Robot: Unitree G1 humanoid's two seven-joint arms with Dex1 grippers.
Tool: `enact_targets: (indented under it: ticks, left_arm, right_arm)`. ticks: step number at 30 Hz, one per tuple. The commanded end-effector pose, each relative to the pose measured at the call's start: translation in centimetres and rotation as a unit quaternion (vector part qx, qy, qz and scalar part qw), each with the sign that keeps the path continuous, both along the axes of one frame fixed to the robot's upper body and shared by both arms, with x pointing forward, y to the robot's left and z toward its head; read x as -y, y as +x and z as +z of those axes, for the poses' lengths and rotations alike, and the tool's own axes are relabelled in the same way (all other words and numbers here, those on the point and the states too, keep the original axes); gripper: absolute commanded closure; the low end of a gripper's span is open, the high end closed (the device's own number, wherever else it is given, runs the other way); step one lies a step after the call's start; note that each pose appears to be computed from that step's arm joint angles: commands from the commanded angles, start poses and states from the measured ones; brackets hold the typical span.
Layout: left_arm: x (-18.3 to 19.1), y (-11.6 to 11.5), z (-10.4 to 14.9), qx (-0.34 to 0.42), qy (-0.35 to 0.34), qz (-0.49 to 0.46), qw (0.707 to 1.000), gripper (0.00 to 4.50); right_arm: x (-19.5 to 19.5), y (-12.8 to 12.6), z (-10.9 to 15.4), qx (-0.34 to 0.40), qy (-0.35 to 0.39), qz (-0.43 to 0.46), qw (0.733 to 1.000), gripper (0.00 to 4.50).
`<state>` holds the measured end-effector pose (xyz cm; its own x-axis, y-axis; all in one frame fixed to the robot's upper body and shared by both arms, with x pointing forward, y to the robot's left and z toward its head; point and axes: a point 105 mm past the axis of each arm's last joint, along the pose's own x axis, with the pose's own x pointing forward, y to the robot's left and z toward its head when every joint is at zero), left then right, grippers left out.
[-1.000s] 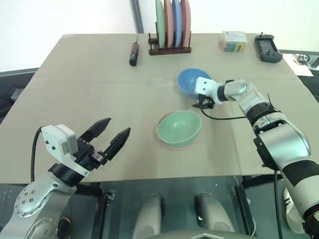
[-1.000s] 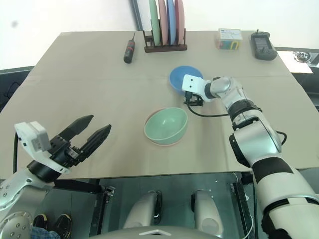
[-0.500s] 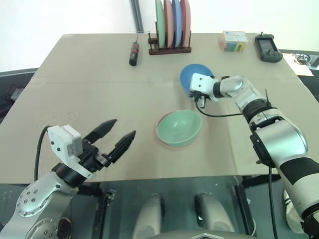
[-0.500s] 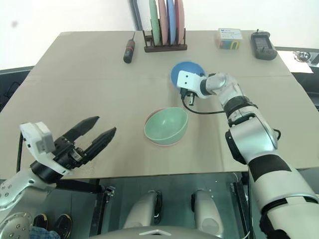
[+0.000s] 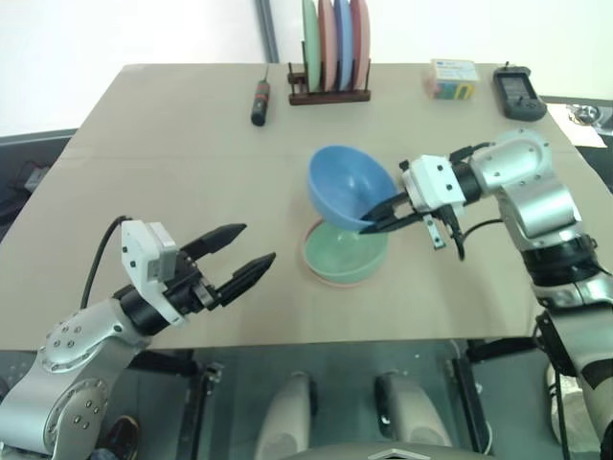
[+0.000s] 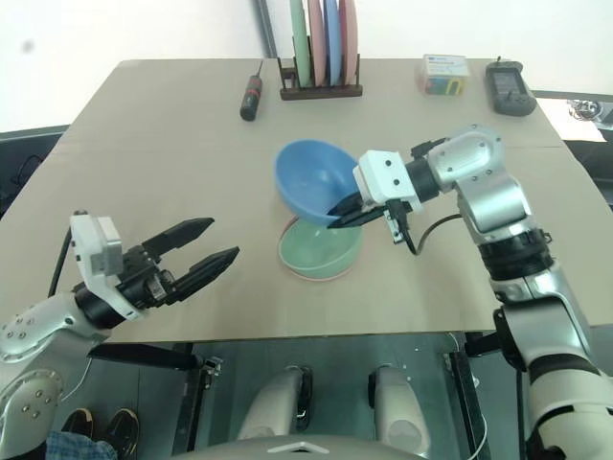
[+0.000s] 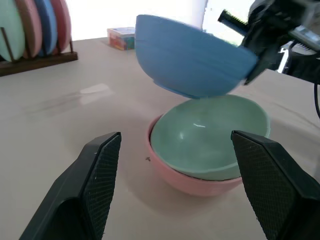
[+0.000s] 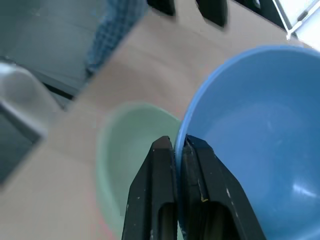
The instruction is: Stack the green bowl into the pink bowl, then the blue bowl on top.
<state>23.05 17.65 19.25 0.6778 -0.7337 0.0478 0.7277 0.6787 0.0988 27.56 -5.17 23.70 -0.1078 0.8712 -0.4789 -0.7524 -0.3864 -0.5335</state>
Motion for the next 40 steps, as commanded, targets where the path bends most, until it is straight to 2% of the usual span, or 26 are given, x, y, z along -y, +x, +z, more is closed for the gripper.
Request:
enact_targets:
  ticks: [1,4,7,8,10,14,17,21,26,32,40]
  left_arm:
    - [0.3,0.2,0.4,0.010,0.009,-0.023,1.000,0.77]
    - [0.4,0.5,0.5,0.010,0.011,-0.033,0.999,0.77]
    - [0.4,0.7,0.5,0.010,0.013,-0.038,0.999,0.77]
    - [0.4,0.8,0.6,0.009,0.013,-0.038,0.999,0.77]
    - [0.2,1.0,0.4,0.009,0.025,-0.026,0.999,0.77]
    - [-0.9,1.8,-0.2,0.007,0.059,0.035,0.998,0.77]
    - [-1.4,1.3,-0.9,-0.006,0.077,0.053,0.996,0.77]
    - [-2.1,0.8,-1.3,-0.001,0.092,0.070,0.993,0.77]
    - [-3.3,0.5,-1.5,0.011,0.085,0.094,0.992,0.77]
    - [-5.5,0.4,-2.8,0.019,0.089,0.118,0.989,0.77]
    - [-6.3,0.2,-2.8,0.024,0.085,0.131,0.987,0.77]
  right_arm:
    - [0.2,-1.4,0.5,0.010,-0.007,-0.007,1.000,4.08]
    - [0.5,-1.5,0.6,0.010,-0.017,-0.021,1.000,3.24]
    - [0.3,-1.4,1.0,0.013,0.000,-0.035,0.999,2.19]
    - [0.3,-1.4,1.1,0.015,0.003,-0.038,0.999,1.65]
    - [0.5,-0.9,1.6,0.013,0.023,-0.060,0.998,0.94]
    - [2.7,0.1,2.4,-0.033,0.080,-0.126,0.988,0.94]
    - [5.6,1.0,2.6,-0.061,0.138,-0.185,0.971,0.94]
    - [9.1,0.7,1.4,-0.090,0.187,-0.222,0.953,0.94]
    - [14.0,0.8,-1.6,-0.128,0.235,-0.304,0.915,0.94]
    - [17.7,0.4,-4.7,-0.153,0.245,-0.346,0.893,0.94]
    - [19.7,0.4,-6.9,-0.163,0.220,-0.363,0.890,0.94]
